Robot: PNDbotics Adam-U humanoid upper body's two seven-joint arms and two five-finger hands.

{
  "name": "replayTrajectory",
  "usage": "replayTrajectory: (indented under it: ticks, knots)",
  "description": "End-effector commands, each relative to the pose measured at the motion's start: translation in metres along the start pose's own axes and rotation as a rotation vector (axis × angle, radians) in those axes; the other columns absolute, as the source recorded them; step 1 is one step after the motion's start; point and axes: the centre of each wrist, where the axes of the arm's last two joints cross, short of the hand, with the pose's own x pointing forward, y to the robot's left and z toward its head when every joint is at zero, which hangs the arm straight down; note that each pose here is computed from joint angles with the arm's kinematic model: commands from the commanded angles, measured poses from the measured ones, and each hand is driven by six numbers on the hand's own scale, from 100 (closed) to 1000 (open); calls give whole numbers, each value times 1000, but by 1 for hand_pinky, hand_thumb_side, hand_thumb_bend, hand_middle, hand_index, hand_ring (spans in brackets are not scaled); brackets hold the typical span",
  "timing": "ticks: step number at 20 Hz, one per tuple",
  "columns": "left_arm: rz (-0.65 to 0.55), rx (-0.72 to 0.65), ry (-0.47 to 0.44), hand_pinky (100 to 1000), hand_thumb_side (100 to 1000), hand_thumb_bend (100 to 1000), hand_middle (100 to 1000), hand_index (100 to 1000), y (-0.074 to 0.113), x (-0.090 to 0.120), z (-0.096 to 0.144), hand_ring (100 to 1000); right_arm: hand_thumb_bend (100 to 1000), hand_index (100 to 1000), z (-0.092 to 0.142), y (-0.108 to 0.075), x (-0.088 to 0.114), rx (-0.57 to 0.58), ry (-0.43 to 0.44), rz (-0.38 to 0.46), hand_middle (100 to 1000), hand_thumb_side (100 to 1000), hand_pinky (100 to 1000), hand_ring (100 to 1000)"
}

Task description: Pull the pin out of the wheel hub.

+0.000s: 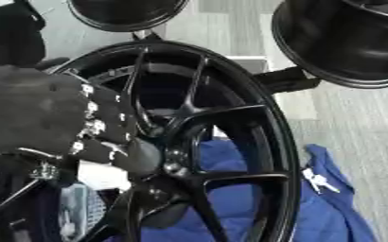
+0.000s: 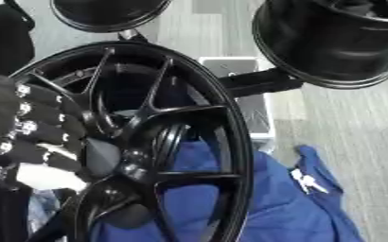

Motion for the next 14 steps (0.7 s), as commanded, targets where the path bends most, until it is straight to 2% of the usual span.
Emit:
replayTrajectory:
  ticks: [1,3,9,14]
  knots:
    - [-44,4,20,758,100,698,594,742,6,-1,5,696,100,683,-2,-6,5,-21,-21,-3,475,372,730,592]
    - [-51,21,24,752,100,689,575,724,6,-1,5,682,100,683,-2,-6,5,-20,-20,-7,475,375,729,592]
    - [-42,70,32,732,100,540,507,655,1,2,3,626,100,682,-2,-6,5,-19,-18,-15,474,377,729,591]
    - [-21,110,24,718,100,491,451,586,1,2,2,594,100,682,-1,-5,4,-19,-13,-16,473,381,728,591]
